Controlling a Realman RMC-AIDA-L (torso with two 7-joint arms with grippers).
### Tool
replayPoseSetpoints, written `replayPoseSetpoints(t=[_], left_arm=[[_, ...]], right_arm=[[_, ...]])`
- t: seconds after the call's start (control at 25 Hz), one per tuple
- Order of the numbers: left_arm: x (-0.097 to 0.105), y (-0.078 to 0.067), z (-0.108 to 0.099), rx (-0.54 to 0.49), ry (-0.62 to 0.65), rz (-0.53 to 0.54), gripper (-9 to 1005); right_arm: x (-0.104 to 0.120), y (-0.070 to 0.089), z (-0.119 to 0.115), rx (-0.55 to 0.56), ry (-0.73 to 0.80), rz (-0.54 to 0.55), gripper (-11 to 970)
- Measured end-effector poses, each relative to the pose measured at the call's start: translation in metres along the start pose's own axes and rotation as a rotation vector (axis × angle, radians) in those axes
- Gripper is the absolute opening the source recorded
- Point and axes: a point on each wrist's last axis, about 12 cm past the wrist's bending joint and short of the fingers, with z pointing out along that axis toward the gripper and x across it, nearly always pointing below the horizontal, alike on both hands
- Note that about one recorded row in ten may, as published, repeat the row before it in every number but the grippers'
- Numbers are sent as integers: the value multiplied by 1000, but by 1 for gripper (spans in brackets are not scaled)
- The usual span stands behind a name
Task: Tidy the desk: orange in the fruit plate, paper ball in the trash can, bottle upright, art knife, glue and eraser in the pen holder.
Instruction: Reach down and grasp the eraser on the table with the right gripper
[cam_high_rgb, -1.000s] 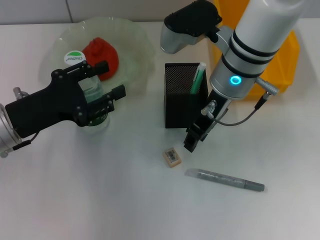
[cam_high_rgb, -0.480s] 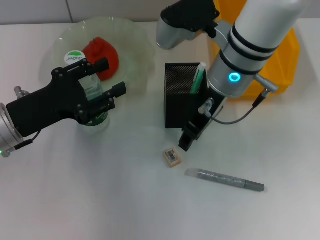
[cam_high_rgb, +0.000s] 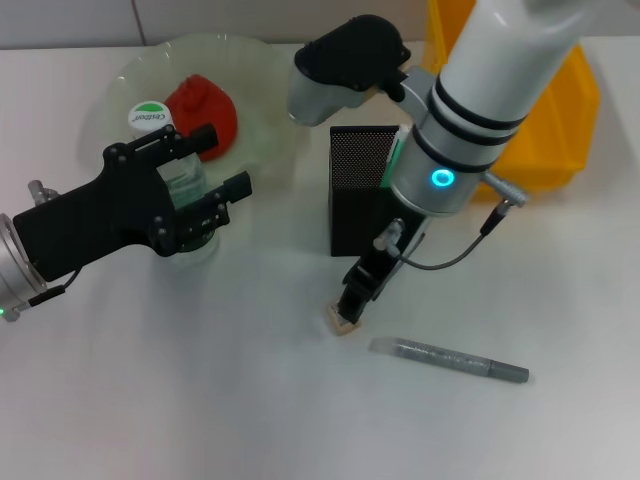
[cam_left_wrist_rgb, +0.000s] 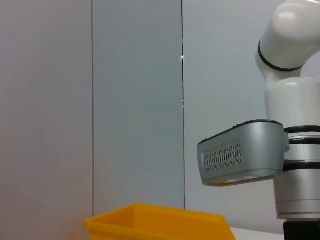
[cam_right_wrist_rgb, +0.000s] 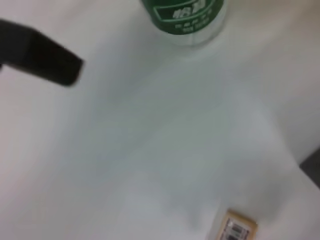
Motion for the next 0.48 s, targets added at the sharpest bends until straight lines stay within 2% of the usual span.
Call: replayPoseSetpoints(t=[0.48], left_arm=[[2,-3,-5,0,4,-5,647]], right_arm=[[-1,0,9,-7,0,25,402]])
